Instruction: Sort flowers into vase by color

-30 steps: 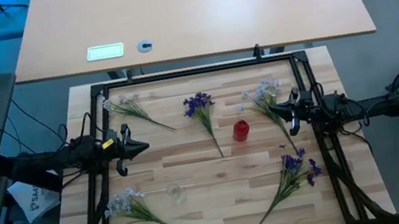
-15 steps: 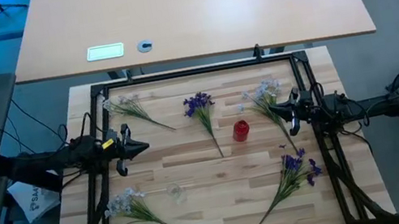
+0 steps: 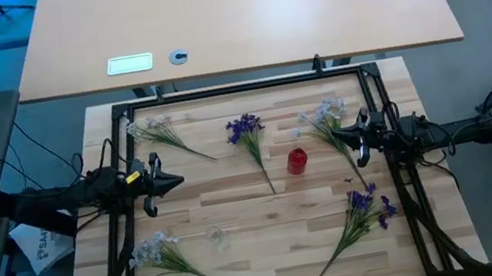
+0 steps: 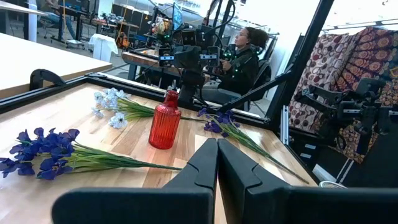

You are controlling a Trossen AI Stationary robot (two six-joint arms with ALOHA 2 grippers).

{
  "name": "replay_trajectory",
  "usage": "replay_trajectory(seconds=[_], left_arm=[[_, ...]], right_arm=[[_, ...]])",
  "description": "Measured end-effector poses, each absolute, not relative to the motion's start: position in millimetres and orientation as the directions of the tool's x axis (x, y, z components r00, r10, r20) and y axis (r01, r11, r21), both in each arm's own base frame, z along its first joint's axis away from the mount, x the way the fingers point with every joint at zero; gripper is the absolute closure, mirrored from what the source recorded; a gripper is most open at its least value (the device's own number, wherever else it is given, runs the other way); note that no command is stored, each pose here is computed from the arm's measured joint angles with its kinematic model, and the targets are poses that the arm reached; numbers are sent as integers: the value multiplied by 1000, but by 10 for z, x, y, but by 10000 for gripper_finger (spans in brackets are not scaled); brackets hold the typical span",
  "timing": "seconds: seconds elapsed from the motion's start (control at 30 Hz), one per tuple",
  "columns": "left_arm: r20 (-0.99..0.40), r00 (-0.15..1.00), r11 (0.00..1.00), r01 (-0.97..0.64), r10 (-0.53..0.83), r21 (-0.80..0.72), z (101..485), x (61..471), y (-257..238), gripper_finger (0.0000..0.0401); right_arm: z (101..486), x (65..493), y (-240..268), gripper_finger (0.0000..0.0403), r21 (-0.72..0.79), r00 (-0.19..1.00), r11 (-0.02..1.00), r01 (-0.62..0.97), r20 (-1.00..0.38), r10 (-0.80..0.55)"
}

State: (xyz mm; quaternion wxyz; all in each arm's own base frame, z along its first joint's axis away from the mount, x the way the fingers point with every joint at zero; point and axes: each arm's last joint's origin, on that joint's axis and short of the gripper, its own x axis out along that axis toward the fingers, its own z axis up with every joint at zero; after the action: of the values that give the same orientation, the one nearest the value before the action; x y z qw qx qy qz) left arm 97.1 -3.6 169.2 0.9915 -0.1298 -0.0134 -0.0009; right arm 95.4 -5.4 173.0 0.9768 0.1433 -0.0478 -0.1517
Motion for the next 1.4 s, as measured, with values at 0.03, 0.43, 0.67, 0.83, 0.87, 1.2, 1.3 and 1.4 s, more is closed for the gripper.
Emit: replay_trajectory(seconds=[0.03, 0.43, 0.67, 0.83, 0.87, 1.2, 1.3, 1.4], left_arm=[[26, 1000, 966, 5, 2, -257, 1691, 971, -36, 401], [27, 1000, 966, 5, 2, -257, 1691, 971, -37, 401], [27, 1000, 966, 5, 2, -257, 1692, 971, -36, 401], [27, 1000, 966, 5, 2, -257, 1692, 971, -36, 401], [27, 1000, 966, 5, 2, -257, 1692, 971, -36, 401], [26, 1000, 966, 5, 2, -257, 1691, 971, -36, 401], [27, 1000, 966, 5, 2, -257, 1692, 971, -37, 401], [26, 1000, 966, 5, 2, -257, 1692, 971, -36, 401]], right_arm=[[1730, 954, -54, 402, 294, 949, 913, 282, 50, -310], [1731, 954, -54, 402, 294, 949, 913, 282, 50, -310], [1732, 954, -54, 402, 299, 949, 912, 281, 53, -310], [1938, 920, -61, 402, 519, 910, 840, 156, 255, -327], [1993, 901, -66, 402, 579, 888, 808, 109, 308, -341], [2441, 841, -71, 402, 684, 721, 697, -217, 593, -357], [2664, 1038, -62, 402, 672, 777, 732, -110, 517, -359], [2826, 1327, -75, 402, 660, 845, 747, 78, 353, -401]])
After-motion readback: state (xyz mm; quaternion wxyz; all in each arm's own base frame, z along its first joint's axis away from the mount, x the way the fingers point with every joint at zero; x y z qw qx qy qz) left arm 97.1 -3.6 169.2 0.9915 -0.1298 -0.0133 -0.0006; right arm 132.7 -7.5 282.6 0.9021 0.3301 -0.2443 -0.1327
